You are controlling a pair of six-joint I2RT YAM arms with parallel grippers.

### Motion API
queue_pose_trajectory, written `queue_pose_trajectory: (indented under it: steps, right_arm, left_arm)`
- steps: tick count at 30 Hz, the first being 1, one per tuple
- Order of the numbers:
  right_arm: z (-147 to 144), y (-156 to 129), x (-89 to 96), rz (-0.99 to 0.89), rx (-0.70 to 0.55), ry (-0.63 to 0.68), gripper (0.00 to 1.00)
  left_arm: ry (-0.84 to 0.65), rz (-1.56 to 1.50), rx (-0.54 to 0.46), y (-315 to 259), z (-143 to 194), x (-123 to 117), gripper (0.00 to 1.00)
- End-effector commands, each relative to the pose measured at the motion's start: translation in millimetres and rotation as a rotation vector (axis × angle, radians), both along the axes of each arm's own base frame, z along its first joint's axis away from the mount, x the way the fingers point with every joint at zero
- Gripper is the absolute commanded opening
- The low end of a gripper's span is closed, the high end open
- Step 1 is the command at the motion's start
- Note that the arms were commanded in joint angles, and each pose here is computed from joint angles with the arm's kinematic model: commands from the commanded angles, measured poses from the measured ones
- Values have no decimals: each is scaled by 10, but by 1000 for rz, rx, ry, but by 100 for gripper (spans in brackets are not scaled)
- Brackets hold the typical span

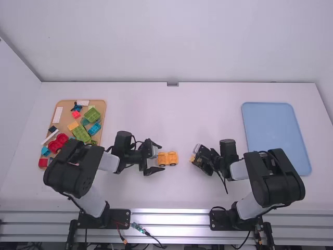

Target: Assemble lego blocks to make yellow taxi

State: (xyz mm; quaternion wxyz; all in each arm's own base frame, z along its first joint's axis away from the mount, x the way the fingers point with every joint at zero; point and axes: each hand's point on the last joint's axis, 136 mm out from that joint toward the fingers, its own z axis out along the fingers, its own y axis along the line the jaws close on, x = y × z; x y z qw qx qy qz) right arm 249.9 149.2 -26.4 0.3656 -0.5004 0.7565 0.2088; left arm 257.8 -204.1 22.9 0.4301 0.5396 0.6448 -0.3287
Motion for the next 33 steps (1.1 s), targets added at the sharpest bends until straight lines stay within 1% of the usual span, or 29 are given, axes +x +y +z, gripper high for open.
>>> queue_pose_trajectory:
  steps: [1,4,8,9,11,14,17,19,20,22,23,27,28,29,30,31,33]
  right_arm:
    - [-30,1,-38,5,6,15,40]
    - [-31,1,-40,6,5,15,39]
    - [-22,23,-45,14,5,10,42]
    - [-12,46,-50,23,7,5,39]
    - [-4,70,-53,32,7,-2,38]
    - [27,120,-61,46,12,-11,38]
    - [56,164,-56,61,15,-30,38]
    - [71,180,-60,67,17,-35,37]
    - [72,179,-60,66,14,-34,37]
    - [70,172,-61,65,14,-33,38]
    - [61,165,-63,61,9,-29,46]
    - [29,128,-46,44,-15,-28,47]
    - [28,126,-47,44,-15,-27,45]
    - [29,127,-48,44,-15,-27,42]
    - [29,128,-48,44,-15,-27,35]
    - [28,128,-48,45,-15,-27,33]
    - [26,127,-51,45,-16,-25,27]
  left_arm:
    - [8,13,47,-7,-156,-23,99]
    - [13,27,79,-3,-250,-14,99]
    - [22,25,81,-10,-304,-3,99]
    - [25,35,92,-5,-335,38,99]
    - [29,47,104,13,-360,77,99]
    - [31,32,94,-28,-363,99,100]
    - [34,28,96,-49,-389,135,93]
    - [31,29,97,-54,-400,168,83]
    - [29,26,98,-59,-411,183,80]
    - [30,25,97,-71,-417,201,80]
    - [33,27,98,-73,-422,217,84]
    - [32,23,97,-88,-423,221,86]
    - [31,22,99,-91,-425,219,86]
    - [32,23,100,-91,-427,219,86]
    - [33,22,99,-92,-427,217,85]
    - [33,22,99,-92,-426,218,84]
    - [32,22,100,-90,-427,218,77]
